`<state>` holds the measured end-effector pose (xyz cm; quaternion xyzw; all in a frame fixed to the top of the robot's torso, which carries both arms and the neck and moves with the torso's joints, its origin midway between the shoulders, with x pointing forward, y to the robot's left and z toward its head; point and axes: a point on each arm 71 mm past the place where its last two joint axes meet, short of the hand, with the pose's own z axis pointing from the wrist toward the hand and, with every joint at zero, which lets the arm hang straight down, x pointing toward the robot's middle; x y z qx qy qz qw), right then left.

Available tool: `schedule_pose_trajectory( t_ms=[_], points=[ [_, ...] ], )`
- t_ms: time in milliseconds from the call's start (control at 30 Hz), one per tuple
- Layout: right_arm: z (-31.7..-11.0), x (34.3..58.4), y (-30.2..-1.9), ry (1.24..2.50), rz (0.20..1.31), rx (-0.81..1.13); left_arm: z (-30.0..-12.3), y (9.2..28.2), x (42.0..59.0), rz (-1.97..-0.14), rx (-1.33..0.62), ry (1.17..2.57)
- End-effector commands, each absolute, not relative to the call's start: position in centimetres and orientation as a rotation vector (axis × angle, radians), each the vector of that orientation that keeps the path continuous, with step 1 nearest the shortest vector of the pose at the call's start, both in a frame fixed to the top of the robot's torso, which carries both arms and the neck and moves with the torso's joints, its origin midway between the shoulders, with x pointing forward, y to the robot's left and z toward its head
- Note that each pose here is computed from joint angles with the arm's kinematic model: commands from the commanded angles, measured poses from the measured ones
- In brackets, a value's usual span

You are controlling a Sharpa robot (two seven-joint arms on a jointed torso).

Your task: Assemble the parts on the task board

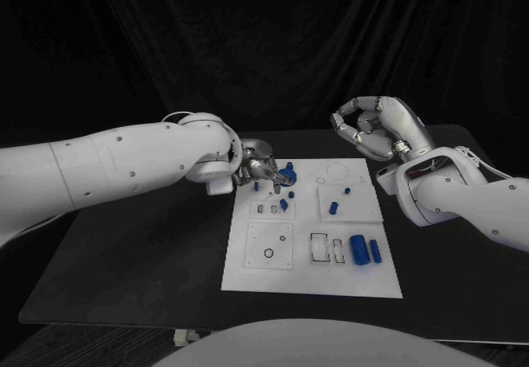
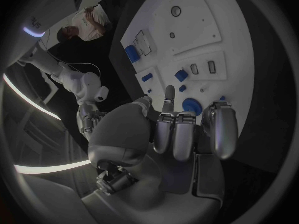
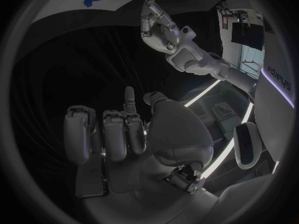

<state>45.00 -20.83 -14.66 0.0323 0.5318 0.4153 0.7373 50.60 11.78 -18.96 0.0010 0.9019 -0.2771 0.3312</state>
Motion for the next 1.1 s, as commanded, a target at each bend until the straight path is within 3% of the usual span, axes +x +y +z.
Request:
schedule_pose_trajectory(
  t_ms=[33,300,1100],
  points=[
    [-15.0,44.9,-21.0,1.177,0.931,0.097,-20.3,11.8,50.1,-0.532,-0.064,2.742],
    [-15.5,44.5,-21.2,1.169,0.935,0.076,-20.4,10.0,51.2,-0.397,-0.052,2.833],
    [-16.6,44.4,-20.9,1.211,0.932,0.085,-20.3,7.9,53.7,-0.316,-0.139,2.79]
  ],
)
